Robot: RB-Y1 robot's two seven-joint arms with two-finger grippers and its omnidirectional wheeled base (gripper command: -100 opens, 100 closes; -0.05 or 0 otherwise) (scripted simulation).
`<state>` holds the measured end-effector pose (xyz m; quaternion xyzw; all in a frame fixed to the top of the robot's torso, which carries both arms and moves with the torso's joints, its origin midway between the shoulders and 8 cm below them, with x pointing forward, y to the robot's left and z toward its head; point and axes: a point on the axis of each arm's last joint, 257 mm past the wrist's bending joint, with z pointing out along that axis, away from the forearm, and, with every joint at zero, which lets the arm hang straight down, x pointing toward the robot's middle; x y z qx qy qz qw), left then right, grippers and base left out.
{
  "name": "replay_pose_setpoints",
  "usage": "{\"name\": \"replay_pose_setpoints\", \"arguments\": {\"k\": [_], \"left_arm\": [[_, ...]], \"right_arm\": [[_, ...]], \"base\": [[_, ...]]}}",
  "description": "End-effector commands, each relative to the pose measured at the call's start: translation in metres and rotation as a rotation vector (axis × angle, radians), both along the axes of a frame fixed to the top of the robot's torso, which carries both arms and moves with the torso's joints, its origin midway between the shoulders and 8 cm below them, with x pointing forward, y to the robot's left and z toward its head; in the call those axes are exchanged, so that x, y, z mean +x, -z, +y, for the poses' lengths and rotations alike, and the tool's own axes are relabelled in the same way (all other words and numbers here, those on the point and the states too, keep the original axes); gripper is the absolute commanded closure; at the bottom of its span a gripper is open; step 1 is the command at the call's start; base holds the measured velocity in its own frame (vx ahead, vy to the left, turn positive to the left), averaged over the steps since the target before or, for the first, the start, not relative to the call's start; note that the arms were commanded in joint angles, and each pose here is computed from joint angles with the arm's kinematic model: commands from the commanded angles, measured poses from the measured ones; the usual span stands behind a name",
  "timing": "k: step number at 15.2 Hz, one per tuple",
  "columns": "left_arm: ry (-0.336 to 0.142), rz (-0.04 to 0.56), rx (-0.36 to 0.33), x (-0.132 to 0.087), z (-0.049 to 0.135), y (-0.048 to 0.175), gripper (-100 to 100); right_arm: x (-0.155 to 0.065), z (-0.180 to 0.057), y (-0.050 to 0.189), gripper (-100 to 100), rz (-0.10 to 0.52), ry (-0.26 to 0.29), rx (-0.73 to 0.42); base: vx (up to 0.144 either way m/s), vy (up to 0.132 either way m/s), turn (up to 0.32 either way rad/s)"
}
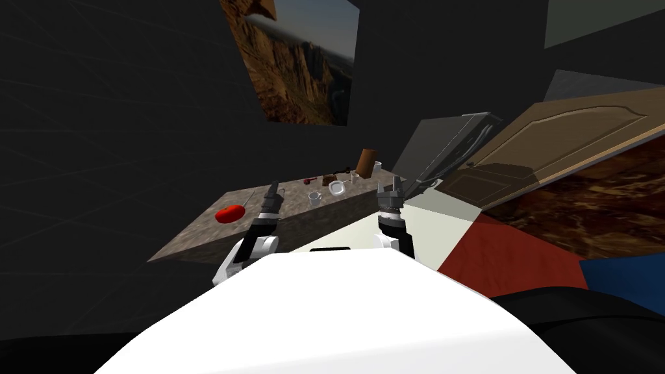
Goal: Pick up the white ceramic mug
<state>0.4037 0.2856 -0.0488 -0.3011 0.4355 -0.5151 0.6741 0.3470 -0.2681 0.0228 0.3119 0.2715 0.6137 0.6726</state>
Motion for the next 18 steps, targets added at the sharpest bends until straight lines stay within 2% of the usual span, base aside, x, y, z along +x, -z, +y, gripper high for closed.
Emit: {"name": "replay_pose_setpoints", "arguments": {"k": [1,5,7,8,11,12,14,15,18], "left_arm": [[0.001,0.037,0.003,0.007,0.0,0.008,-100],[0.027,0.111,0.022,0.024,-0.002,0.022,-100],[0.021,0.147,0.021,0.027,-0.001,0.031,-100],[0.037,0.167,0.032,0.034,-0.003,0.033,-100],[0.03,0.207,0.032,0.037,-0.001,0.043,-100],[0.045,0.236,0.043,0.044,-0.003,0.048,-100],[0.04,0.27,0.043,0.046,-0.002,0.057,-100],[0.056,0.291,0.055,0.053,-0.004,0.059,-100],[0.049,0.335,0.056,0.055,-0.002,0.07,-100]], "right_arm": [[0.0,0.0,0.0,0,0.0,0.0,0.0],[0.0,0.0,0.0,0,0.0,0.0,0.0],[0.0,0.0,0.0,0,0.0,0.0,0.0],[0.0,0.0,0.0,0,0.0,0.0,0.0],[0.0,0.0,0.0,0,0.0,0.0,0.0],[0.0,0.0,0.0,0,0.0,0.0,0.0],[0.0,0.0,0.0,0,0.0,0.0,0.0],[0.0,0.0,0.0,0,0.0,0.0,0.0],[0.0,0.0,0.0,0,0.0,0.0,0.0]], "base": [[0.019,-0.028,0.008],[0.017,-0.03,0.012],[0.019,-0.036,0.011],[0.021,-0.037,0.018],[0.021,-0.031,0.008],[0.016,-0.028,0.015],[0.018,-0.034,0.013],[0.025,-0.043,0.017],[0.021,-0.036,0.01]]}}
